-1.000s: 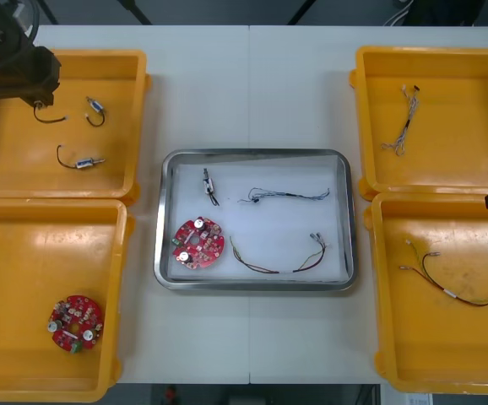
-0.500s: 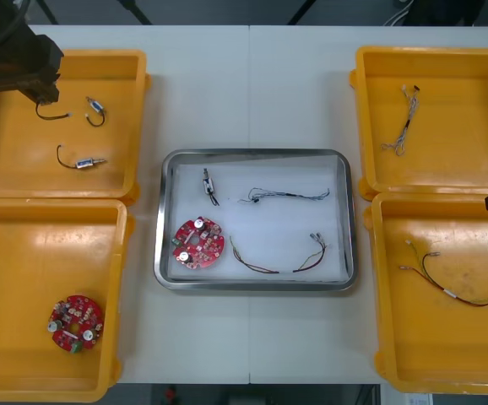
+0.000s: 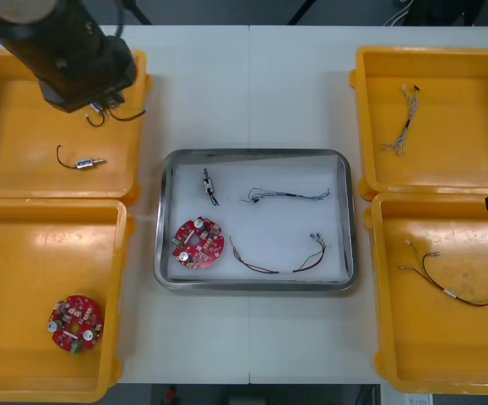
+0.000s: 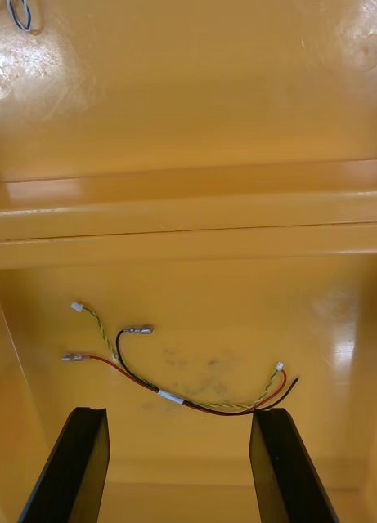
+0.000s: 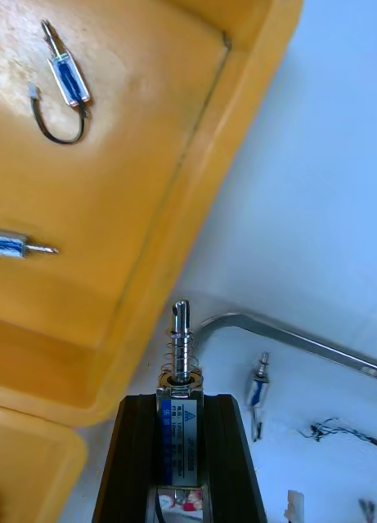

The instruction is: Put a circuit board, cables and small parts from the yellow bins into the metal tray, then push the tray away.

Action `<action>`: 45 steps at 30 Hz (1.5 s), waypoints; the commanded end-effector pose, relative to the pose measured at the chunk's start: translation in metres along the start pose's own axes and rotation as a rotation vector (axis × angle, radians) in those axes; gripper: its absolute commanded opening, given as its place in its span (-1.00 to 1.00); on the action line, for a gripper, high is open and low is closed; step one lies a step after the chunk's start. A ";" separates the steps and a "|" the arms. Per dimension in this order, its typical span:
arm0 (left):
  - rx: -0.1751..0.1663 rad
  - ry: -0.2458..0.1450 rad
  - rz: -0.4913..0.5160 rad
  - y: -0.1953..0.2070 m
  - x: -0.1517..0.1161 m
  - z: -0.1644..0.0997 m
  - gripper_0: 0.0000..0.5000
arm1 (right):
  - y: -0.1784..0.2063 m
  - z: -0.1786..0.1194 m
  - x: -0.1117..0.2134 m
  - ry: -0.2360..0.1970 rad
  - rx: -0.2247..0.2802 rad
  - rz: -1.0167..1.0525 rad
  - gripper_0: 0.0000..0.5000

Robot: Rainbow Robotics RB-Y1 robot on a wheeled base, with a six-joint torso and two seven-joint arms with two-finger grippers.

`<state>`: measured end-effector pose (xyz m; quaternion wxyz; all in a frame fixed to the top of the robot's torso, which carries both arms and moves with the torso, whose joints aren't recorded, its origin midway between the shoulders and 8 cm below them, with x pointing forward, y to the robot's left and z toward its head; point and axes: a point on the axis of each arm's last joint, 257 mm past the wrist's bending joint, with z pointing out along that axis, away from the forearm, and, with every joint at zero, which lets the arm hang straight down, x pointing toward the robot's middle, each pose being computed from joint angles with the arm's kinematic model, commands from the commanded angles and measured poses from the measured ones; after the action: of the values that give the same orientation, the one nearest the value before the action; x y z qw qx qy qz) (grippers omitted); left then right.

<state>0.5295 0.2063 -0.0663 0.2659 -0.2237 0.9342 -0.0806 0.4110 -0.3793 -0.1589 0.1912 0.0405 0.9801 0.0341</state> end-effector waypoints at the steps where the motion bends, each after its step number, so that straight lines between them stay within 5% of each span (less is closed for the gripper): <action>1: 0.024 -0.002 0.044 -0.020 0.039 0.004 -1.00 | -0.015 -0.018 -0.010 -0.048 0.045 -0.029 1.00; 6: 0.046 0.022 0.042 -0.036 0.078 0.016 -1.00 | -0.015 -0.018 -0.010 -0.048 0.045 -0.029 1.00; 12: 0.011 -0.050 0.096 -0.055 0.111 0.044 -1.00 | -0.015 -0.018 -0.010 -0.048 0.045 -0.029 1.00; 19: 0.004 -0.035 0.117 -0.079 0.149 0.074 -1.00 | -0.015 -0.018 -0.010 -0.048 0.045 -0.029 1.00; 33: -0.036 -0.054 0.143 -0.095 0.182 0.133 -1.00 | -0.015 -0.018 -0.010 -0.048 0.045 -0.029 1.00; 41: -0.028 -0.049 0.171 -0.099 0.199 0.142 -0.99 | -0.015 -0.018 -0.010 -0.048 0.045 -0.029 1.00; 45: -0.027 -0.051 0.171 -0.100 0.201 0.142 -0.79 | -0.015 -0.018 -0.010 -0.048 0.045 -0.029 1.00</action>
<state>0.4989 0.0408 -0.2506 0.2941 -0.1272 0.9472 -0.0143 0.4107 -0.3799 -0.1590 0.1913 0.0409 0.9801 0.0337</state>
